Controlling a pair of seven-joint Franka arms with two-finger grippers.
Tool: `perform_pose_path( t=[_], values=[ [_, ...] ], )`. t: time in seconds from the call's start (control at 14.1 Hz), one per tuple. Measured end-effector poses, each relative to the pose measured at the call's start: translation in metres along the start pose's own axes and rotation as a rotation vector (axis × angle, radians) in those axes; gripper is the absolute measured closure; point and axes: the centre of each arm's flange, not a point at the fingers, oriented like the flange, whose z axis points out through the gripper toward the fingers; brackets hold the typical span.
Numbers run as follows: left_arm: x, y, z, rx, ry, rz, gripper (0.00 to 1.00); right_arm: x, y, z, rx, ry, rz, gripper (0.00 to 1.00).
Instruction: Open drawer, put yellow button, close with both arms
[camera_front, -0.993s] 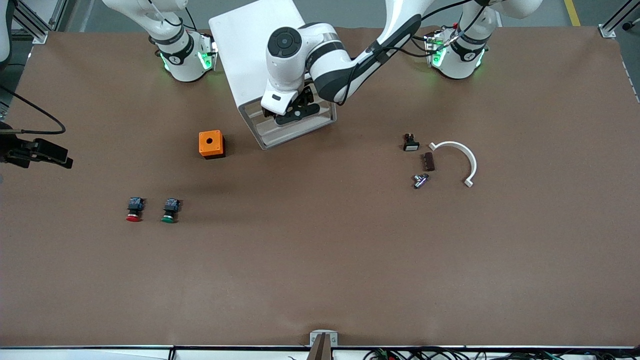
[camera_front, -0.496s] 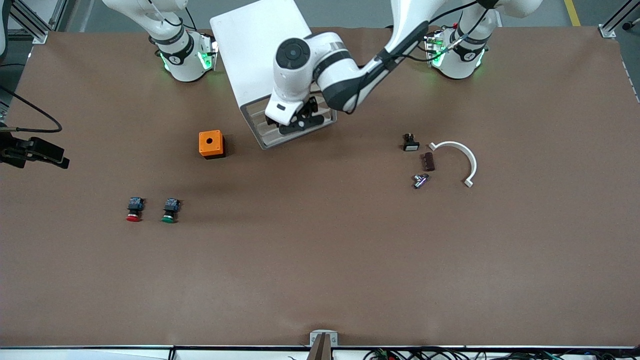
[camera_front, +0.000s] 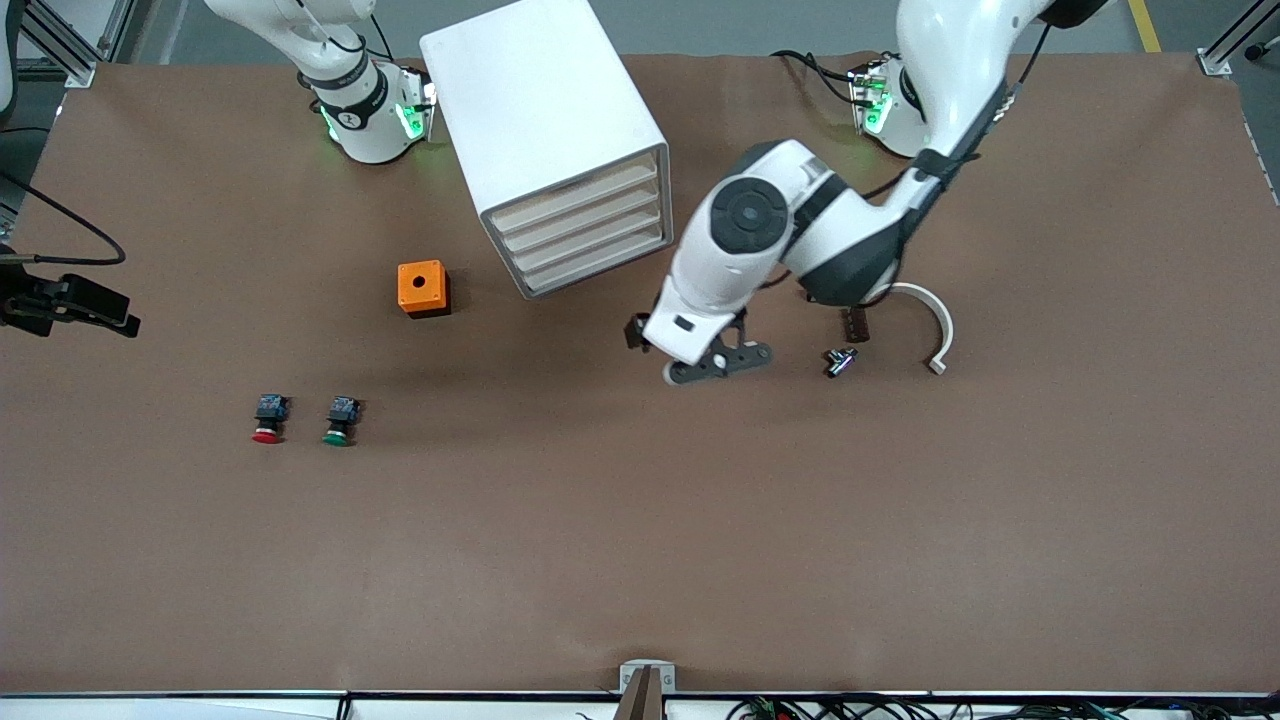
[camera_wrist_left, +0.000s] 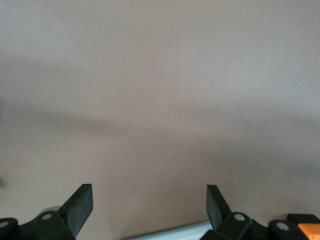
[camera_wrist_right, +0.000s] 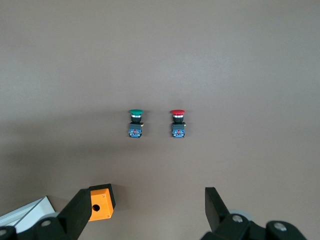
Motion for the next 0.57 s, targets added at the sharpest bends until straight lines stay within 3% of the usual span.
perform_pose_path(
  t=[0.57],
  values=[
    [0.108, -0.116, -0.034, 0.047, 0.028, 0.117, 0.00, 0.000, 0.000, 0.000, 0.000, 0.000, 0.000, 0.00]
  ],
)
